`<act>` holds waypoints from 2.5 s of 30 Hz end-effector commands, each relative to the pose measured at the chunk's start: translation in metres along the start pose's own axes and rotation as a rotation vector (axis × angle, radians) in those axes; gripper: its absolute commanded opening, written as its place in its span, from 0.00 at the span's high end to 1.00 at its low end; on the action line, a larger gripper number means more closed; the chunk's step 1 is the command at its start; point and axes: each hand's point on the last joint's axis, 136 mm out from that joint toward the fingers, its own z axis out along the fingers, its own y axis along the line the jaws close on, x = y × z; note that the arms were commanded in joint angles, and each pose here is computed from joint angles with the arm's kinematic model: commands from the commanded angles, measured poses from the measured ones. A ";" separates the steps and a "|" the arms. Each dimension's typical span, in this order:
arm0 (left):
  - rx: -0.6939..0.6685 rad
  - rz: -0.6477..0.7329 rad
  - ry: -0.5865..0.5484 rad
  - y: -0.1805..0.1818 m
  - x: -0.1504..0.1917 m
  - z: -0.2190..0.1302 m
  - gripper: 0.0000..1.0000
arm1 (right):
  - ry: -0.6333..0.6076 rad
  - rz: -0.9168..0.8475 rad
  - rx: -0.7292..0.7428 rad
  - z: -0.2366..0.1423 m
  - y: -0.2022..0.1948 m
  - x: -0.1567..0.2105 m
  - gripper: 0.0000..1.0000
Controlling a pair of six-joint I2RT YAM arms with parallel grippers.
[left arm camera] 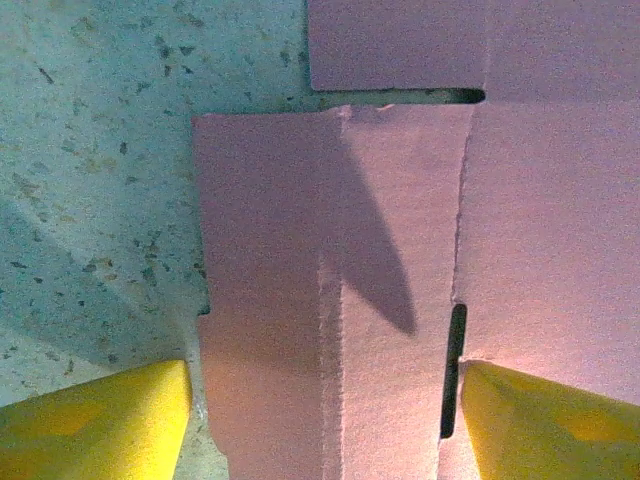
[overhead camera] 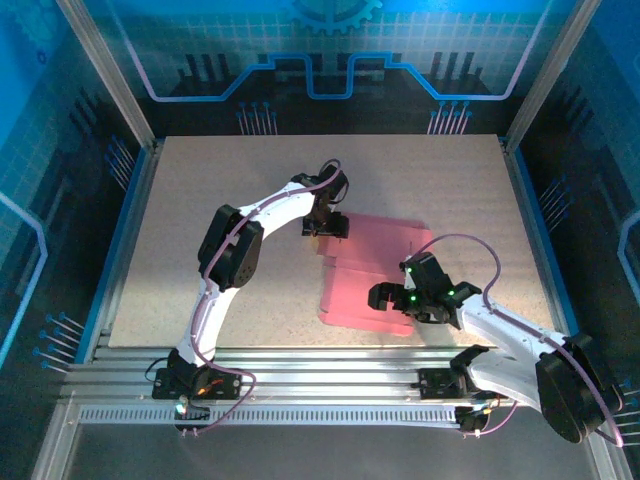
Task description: Fold the paper box
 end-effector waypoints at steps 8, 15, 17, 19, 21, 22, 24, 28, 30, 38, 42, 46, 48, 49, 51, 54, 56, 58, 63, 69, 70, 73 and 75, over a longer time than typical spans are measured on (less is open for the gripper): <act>0.025 0.010 0.062 -0.006 0.010 0.008 0.34 | 0.027 0.011 0.014 0.004 -0.009 0.008 0.00; 0.058 0.015 0.077 -0.011 0.012 0.008 0.36 | 0.027 0.013 0.014 0.005 -0.010 0.008 0.00; 0.075 0.014 0.082 -0.014 0.012 0.008 0.36 | 0.027 0.012 0.014 0.005 -0.009 0.008 0.00; 0.086 0.012 0.088 -0.015 0.013 0.008 0.37 | 0.028 0.012 0.013 0.005 -0.010 0.008 0.00; 0.105 0.010 0.093 -0.018 0.014 0.008 0.38 | 0.029 0.012 0.015 0.005 -0.010 0.009 0.00; 0.112 0.010 0.095 -0.019 0.014 0.008 0.38 | 0.030 0.013 0.015 0.006 -0.010 0.009 0.00; 0.128 0.008 0.097 -0.023 0.014 0.007 0.38 | 0.028 0.012 0.013 0.006 -0.010 0.009 0.00; 0.145 0.009 0.101 -0.025 0.014 0.006 0.39 | 0.031 0.013 0.015 0.006 -0.011 0.010 0.00; 0.148 0.004 0.104 -0.024 0.014 0.005 0.43 | 0.030 0.012 0.014 0.006 -0.010 0.009 0.00; 0.183 -0.021 0.100 -0.025 0.011 0.000 0.53 | 0.032 0.017 0.016 0.007 -0.012 0.011 0.00; 0.207 -0.035 0.096 -0.026 0.010 -0.005 0.61 | 0.029 0.017 0.007 0.007 -0.010 0.010 0.00; 0.246 -0.062 0.090 -0.026 0.007 -0.009 0.67 | 0.027 0.015 0.006 0.006 -0.009 0.009 0.00; 0.252 -0.067 0.088 -0.026 0.006 -0.011 0.71 | 0.025 0.016 0.004 0.005 -0.008 0.009 0.00; 0.254 -0.069 0.088 -0.025 0.006 -0.011 0.72 | 0.025 0.016 0.005 0.006 -0.009 0.009 0.00; 0.260 -0.071 0.086 -0.024 0.005 -0.012 0.75 | 0.024 0.016 0.008 0.006 -0.010 0.009 0.00; 0.271 -0.081 0.083 -0.023 0.005 -0.013 0.78 | 0.026 0.016 0.007 0.006 -0.010 0.009 0.00; 0.282 -0.086 0.076 -0.022 0.004 -0.014 0.79 | 0.026 0.015 0.007 0.006 -0.009 0.009 0.00; 0.294 -0.093 0.073 -0.022 0.003 -0.015 0.80 | 0.027 0.017 0.006 0.006 -0.009 0.009 0.00; 0.297 -0.093 0.067 -0.019 0.003 -0.019 0.83 | 0.023 0.014 0.001 0.004 -0.007 0.007 0.00; 0.298 -0.110 0.041 -0.012 -0.001 -0.028 0.83 | -0.001 -0.013 -0.038 -0.006 0.006 -0.001 0.00; 0.302 -0.114 0.032 -0.009 -0.003 -0.031 0.83 | -0.008 -0.021 -0.052 -0.010 0.010 -0.003 0.00; 0.320 -0.134 0.008 -0.001 -0.007 -0.042 0.83 | -0.039 -0.056 -0.100 -0.022 0.023 -0.008 0.00; 0.332 -0.144 -0.010 0.005 -0.008 -0.053 0.84 | -0.061 -0.079 -0.124 -0.032 0.030 -0.011 0.00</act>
